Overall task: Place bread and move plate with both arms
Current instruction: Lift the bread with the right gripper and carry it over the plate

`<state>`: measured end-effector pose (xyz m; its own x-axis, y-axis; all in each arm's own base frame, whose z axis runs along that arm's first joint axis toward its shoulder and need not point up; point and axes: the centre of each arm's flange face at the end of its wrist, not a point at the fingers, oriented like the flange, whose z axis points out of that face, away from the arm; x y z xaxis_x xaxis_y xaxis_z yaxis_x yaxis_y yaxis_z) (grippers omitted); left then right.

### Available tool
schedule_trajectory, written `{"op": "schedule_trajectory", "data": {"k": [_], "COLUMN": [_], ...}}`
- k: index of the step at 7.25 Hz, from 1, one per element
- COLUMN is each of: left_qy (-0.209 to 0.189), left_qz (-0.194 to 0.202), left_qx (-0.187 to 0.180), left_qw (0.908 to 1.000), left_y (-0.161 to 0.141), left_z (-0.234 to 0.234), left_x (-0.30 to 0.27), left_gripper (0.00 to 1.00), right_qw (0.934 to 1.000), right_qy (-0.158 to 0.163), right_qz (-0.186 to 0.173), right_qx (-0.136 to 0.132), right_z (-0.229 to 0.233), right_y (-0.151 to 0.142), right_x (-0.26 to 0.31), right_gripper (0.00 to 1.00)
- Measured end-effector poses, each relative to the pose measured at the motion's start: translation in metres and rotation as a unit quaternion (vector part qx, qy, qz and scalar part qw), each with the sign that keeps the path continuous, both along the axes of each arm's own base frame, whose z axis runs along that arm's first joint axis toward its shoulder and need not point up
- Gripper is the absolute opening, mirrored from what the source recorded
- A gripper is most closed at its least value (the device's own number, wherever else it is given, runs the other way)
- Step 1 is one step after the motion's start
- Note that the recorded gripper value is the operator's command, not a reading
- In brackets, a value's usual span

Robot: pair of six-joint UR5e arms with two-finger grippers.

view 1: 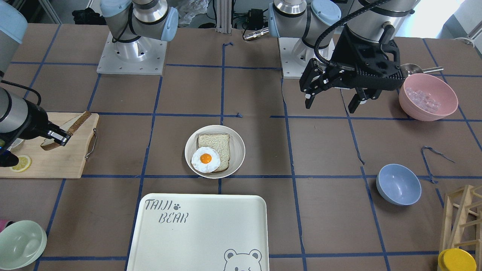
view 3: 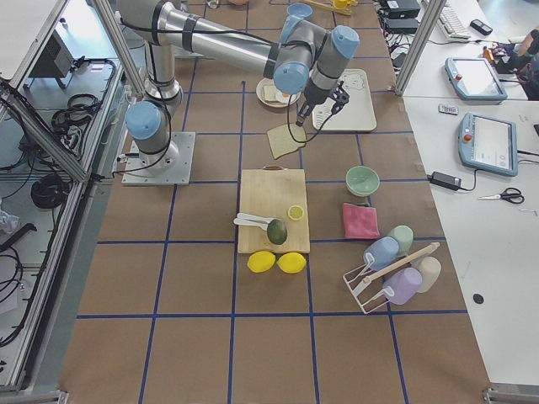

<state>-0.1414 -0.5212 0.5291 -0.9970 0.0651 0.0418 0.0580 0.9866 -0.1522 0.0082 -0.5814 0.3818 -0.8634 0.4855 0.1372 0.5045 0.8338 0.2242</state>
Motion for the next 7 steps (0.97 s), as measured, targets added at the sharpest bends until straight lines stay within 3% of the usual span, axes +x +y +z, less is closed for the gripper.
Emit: {"op": "schedule_trajectory", "data": {"k": [4, 7], "left_qy": [-0.001, -0.001], "left_qz": [0.0, 0.0], "left_qx": [0.003, 0.002], "left_qw": [1.0, 1.0], "left_y": [0.002, 0.002], "left_z": [-0.006, -0.007], "left_x": [0.0, 0.0], "left_gripper": [1.0, 1.0], "right_qw": [0.9956, 0.9922], "right_qy": [-0.024, -0.044], "right_qz": [-0.089, -0.117], "right_qx": [-0.02, -0.004], "right_z": [0.016, 0.003], "right_y": [-0.006, 0.009], "right_x": [0.155, 0.257], "right_gripper": [0.0, 0.0]}}
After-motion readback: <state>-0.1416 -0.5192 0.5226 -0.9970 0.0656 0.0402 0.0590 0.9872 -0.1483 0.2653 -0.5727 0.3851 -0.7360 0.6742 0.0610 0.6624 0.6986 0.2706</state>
